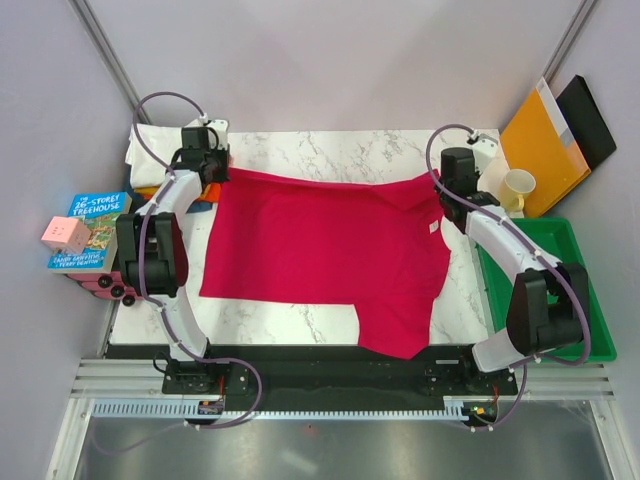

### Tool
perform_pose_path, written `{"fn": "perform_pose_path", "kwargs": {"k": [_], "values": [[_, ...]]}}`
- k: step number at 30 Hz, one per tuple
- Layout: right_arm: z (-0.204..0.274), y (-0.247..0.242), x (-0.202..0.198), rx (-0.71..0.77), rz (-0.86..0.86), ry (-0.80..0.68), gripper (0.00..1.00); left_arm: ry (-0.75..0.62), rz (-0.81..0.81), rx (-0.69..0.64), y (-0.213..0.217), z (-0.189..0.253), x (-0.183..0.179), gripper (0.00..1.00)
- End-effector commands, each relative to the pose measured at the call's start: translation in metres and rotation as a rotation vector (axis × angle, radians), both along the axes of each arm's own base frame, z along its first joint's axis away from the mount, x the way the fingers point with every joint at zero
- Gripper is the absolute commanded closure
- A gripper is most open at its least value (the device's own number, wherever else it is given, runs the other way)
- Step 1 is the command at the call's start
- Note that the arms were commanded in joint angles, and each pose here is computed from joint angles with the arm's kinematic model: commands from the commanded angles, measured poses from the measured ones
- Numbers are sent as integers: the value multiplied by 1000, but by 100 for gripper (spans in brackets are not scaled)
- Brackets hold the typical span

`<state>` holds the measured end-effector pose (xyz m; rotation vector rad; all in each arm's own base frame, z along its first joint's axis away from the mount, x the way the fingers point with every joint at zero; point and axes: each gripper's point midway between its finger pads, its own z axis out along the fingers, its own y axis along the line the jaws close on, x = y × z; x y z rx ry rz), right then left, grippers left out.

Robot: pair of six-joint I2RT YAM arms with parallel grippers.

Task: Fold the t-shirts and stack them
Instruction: Fold the flattened tshirt in 1/3 of the way

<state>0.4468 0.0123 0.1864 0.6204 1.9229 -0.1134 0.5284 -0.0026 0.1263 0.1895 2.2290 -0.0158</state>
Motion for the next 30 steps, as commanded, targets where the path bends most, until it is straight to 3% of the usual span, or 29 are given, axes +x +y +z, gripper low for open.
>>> {"fn": "perform_pose_path", "kwargs": {"k": [1, 12, 30], "values": [[-22, -2, -22, 40, -16, 43, 100, -35, 22, 40, 14, 13, -3, 98], [-90, 0, -47, 72, -28, 189, 100, 54, 16, 43, 15, -30, -18, 98], [-146, 3, -68, 104, -56, 339, 100, 208, -14, 76, 20, -83, -38, 98]]}}
